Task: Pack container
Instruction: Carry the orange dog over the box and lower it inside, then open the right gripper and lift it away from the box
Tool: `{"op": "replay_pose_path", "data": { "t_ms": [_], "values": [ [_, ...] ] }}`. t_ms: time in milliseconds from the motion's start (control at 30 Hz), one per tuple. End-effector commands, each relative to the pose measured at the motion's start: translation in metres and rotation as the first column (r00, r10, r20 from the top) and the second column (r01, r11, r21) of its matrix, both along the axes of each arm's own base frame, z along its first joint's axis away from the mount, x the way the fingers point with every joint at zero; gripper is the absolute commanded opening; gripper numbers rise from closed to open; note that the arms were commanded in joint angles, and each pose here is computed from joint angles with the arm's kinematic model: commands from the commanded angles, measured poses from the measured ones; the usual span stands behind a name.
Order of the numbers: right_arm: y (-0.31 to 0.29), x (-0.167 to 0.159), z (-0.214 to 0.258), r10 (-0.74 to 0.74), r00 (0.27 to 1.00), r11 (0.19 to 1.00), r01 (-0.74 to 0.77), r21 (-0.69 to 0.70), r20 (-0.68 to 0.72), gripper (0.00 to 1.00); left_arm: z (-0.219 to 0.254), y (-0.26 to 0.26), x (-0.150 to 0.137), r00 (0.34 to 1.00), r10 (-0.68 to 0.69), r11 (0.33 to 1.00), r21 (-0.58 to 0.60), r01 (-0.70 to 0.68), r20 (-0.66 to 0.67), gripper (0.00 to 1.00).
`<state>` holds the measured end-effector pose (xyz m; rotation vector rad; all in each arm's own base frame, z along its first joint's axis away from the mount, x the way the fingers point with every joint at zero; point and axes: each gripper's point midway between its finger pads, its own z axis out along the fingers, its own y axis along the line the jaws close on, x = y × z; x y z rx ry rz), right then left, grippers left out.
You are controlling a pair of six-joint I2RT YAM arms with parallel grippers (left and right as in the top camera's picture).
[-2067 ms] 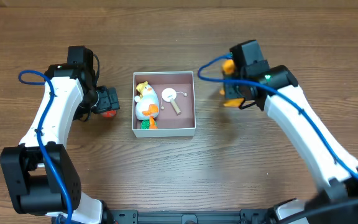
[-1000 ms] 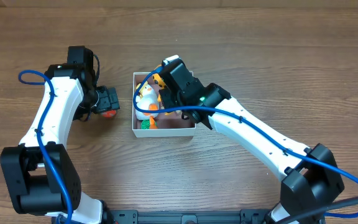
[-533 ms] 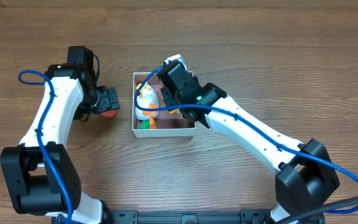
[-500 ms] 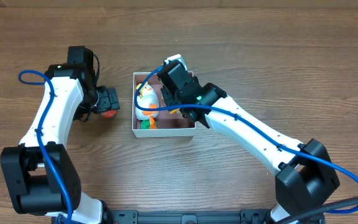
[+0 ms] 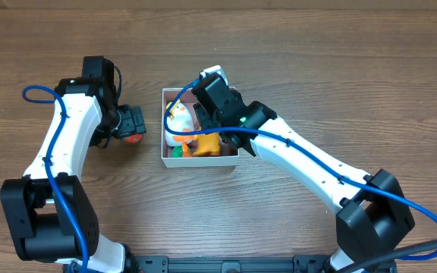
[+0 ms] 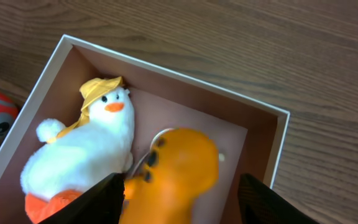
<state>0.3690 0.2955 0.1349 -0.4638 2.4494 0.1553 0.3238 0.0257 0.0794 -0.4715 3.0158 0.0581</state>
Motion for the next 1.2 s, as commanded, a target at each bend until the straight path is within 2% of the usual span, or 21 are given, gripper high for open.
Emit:
{"op": "replay_pose_path", "data": {
  "t_ms": [0,200,333,400,467,767,1067,1100,1167],
  "values": [
    [-0.013,0.010,0.017,-0.077,0.995,0.997,0.079,-0.014,0.068,0.63,0.011,0.003,0.006,0.999,-0.013,1.000,0.013,0.013,0.036,1.00],
    [-0.043,0.013,0.064,-0.184,0.974,0.982,0.178,0.058,0.129,0.67,0.011,0.003,0.006,0.999,-0.013,1.000,0.013,0.013,0.036,1.00],
    [-0.081,0.011,0.090,-0.262,0.954,0.965,0.255,0.069,0.143,0.74,0.011,0.003,0.006,0.999,-0.013,1.000,0.013,0.013,0.036,1.00],
    [-0.106,0.009,0.098,-0.307,0.942,0.952,0.301,0.061,0.134,0.84,0.011,0.003,0.006,0.999,-0.013,1.000,0.013,0.013,0.036,1.00],
    [-0.133,0.007,0.101,-0.353,0.928,0.936,0.351,0.040,0.119,1.00,0.011,0.003,0.006,0.999,-0.013,1.000,0.013,0.013,0.036,1.00],
    [-0.239,0.001,0.088,-0.559,0.829,0.827,0.560,-0.060,0.023,1.00,0.011,0.003,0.006,0.999,-0.013,1.000,0.013,0.013,0.036,1.00],
    [-0.262,-0.002,0.084,-0.606,0.795,0.792,0.605,-0.083,0.005,1.00,0.011,0.003,0.006,0.999,-0.014,1.000,0.013,0.013,0.036,1.00],
    [-0.262,-0.002,0.085,-0.606,0.795,0.792,0.605,-0.083,0.005,1.00,0.011,0.006,0.008,0.999,-0.020,0.999,0.029,0.019,0.041,1.00],
    [-0.262,-0.002,0.084,-0.606,0.795,0.792,0.605,-0.083,0.005,1.00,0.015,0.024,0.017,0.996,-0.068,0.988,0.140,0.058,0.066,1.00]
  ]
}}
